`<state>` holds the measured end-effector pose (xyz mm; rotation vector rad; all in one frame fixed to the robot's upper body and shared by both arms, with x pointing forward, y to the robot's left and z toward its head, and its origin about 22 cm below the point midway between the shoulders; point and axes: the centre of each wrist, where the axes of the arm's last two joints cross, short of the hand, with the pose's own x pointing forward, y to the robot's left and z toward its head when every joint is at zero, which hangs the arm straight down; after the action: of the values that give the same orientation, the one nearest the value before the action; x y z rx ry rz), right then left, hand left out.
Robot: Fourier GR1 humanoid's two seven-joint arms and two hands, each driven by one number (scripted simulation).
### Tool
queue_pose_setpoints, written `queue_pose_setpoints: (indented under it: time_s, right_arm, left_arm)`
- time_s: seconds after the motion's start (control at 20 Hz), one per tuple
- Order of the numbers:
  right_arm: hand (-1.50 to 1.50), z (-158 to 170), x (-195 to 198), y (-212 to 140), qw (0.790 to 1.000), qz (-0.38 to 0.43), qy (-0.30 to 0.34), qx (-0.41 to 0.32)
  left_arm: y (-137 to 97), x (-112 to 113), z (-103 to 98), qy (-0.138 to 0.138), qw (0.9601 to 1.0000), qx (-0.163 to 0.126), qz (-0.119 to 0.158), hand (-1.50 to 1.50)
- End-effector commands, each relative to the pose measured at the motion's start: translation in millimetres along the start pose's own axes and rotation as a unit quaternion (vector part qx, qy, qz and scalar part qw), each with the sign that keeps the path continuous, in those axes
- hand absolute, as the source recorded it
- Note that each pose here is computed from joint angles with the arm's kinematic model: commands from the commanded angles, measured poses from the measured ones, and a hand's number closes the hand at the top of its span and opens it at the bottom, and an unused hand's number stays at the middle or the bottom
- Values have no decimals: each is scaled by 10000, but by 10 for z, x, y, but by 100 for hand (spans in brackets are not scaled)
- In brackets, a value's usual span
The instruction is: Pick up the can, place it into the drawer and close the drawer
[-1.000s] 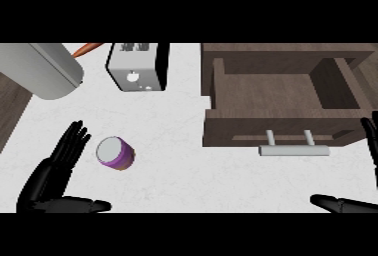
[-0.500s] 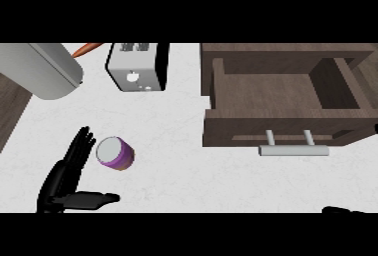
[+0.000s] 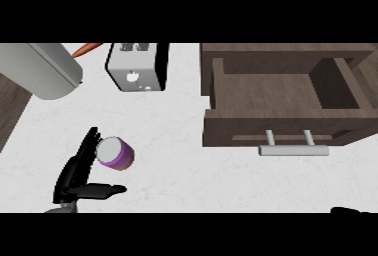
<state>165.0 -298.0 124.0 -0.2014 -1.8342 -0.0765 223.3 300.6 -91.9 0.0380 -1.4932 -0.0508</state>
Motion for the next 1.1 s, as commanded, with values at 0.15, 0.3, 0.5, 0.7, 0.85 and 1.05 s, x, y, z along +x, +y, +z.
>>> queue_pose_setpoints:
  time_s: [0.15,0.3,0.5,0.7,0.85,1.05]
  right_arm:
    - [-150,1,-63,-48,10000,89,9,43]
    - [-150,-36,86,-5,10000,50,2,38]
    - [-150,154,101,9,10000,17,7,68]
    - [-150,25,92,140,10000,32,-1,70]
    - [-150,-94,119,47,10000,20,-50,77]
    - [-150,-32,-22,-38,9999,98,-88,100]
  left_arm:
    - [72,-219,-116,126,9997,206,42,-150]
    - [120,-289,-256,81,9996,272,11,-150]
    - [42,-355,-250,133,9998,116,-22,-150]
    - [54,-383,-383,98,9998,-34,189,-150]
    - [-21,-557,-294,-38,9999,-96,80,-150]
    - [-59,-484,-425,37,9978,-608,278,-150]
